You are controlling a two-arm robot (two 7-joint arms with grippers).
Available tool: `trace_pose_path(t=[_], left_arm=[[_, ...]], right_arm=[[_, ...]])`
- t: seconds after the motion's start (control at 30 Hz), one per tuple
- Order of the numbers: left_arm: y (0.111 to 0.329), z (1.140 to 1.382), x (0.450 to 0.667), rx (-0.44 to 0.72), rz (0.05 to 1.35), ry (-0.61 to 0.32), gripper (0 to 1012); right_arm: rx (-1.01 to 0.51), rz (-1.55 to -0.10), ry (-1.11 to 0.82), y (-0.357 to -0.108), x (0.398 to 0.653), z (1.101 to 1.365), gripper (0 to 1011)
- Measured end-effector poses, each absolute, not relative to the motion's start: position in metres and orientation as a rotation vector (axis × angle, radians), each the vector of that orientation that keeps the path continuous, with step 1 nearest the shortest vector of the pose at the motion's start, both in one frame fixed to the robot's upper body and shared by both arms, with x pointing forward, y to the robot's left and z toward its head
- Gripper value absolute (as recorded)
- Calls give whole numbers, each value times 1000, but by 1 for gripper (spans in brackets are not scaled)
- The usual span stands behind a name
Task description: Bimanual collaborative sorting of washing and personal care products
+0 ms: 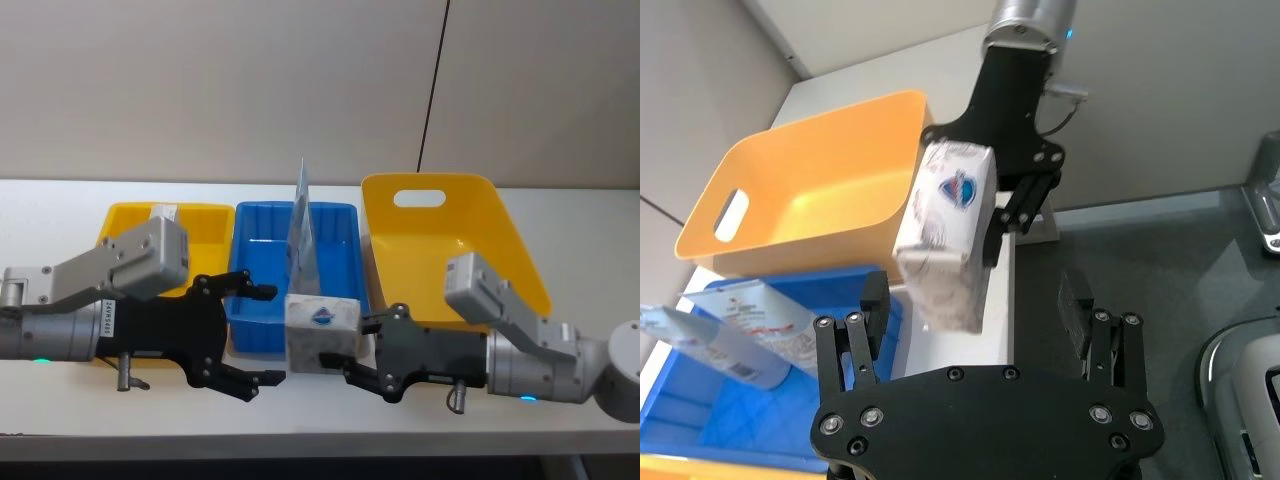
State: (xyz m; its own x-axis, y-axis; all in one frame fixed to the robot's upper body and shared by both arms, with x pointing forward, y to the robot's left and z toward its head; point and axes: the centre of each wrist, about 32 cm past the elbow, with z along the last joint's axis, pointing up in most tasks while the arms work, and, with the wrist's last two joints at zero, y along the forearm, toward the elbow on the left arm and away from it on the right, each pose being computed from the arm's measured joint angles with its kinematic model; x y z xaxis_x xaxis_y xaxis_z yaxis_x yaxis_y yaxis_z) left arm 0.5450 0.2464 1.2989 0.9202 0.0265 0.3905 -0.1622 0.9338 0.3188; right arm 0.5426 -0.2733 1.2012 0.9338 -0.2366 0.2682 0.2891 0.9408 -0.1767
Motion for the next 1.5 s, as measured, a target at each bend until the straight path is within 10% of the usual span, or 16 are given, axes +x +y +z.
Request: trace_pose_path(t=[1.5], left_arm=[[252,1294,537,281,720,-193,1001]], right_arm=[[-51,-829,-177,-291,504,1213,295]])
